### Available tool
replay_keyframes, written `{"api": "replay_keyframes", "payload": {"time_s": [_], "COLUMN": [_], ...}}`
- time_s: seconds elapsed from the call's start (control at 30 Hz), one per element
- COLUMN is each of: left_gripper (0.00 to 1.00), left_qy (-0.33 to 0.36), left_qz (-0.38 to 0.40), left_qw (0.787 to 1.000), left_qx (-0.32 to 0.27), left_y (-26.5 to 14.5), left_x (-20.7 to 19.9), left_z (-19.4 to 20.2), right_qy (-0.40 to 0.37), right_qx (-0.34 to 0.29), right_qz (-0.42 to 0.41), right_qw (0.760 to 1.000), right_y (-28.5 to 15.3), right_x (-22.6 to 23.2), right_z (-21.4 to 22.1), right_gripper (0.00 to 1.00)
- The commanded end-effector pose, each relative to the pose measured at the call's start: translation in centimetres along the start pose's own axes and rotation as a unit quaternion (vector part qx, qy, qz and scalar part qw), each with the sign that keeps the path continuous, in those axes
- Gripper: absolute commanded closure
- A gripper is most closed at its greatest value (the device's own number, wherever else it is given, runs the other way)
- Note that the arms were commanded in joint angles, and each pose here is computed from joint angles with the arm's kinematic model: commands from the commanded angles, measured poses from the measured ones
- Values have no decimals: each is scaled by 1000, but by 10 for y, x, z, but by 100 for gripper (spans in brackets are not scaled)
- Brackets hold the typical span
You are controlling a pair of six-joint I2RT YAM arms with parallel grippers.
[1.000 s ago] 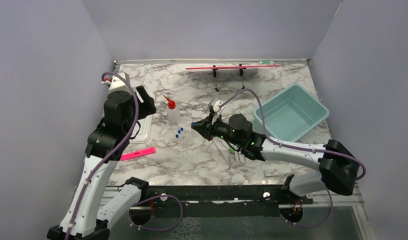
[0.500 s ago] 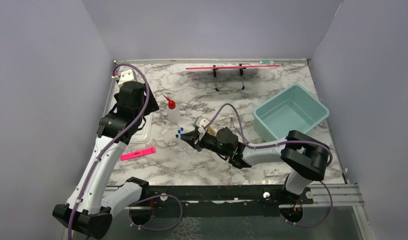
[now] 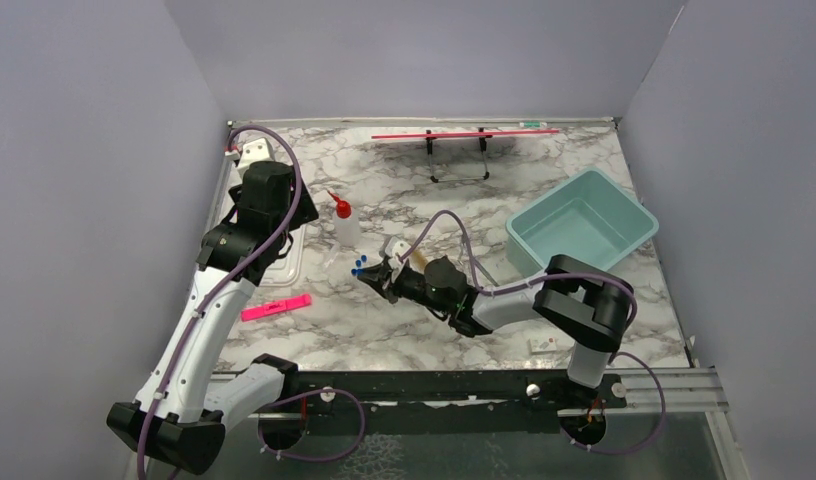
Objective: Organize the chemistry lab equipment
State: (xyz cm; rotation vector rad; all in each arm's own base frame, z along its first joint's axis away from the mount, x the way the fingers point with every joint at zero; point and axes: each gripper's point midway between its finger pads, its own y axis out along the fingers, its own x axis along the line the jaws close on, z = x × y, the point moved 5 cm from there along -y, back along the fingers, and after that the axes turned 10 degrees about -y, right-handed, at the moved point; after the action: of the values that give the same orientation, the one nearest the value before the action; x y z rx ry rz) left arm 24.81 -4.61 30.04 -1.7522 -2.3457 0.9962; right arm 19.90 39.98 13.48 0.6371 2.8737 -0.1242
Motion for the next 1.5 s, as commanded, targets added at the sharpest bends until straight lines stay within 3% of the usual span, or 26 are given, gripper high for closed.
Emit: {"api": "replay_keyframes", "payload": {"time_s": [0.0, 0.63, 1.0, 1.23, 1.47], "left_gripper": [27, 27, 27, 27, 27], "left_qy": [7, 19, 23, 24, 22], "left_qz": [-11, -19, -17, -19, -16], "left_qw": [1000, 1000, 1000, 999, 1000], "left_qx": [-17, -17, -11, -11, -12], "left_y": [-2, -1, 1, 4, 3], "left_x": [3, 6, 5, 3, 1], "left_z": [-5, -2, -1, -2, -3], "right_qy": [-14, -30, -37, -27, -15], "right_qx": [-41, -22, -14, -12, 1], "right_qz": [16, 29, 32, 40, 43], "right_qw": [999, 999, 999, 999, 999], "right_y": [13, 16, 13, 9, 10], "right_x": [-5, -5, -4, -4, -6], "right_z": [-16, 9, 23, 27, 20], "right_gripper": [90, 88, 82, 73, 57]}}
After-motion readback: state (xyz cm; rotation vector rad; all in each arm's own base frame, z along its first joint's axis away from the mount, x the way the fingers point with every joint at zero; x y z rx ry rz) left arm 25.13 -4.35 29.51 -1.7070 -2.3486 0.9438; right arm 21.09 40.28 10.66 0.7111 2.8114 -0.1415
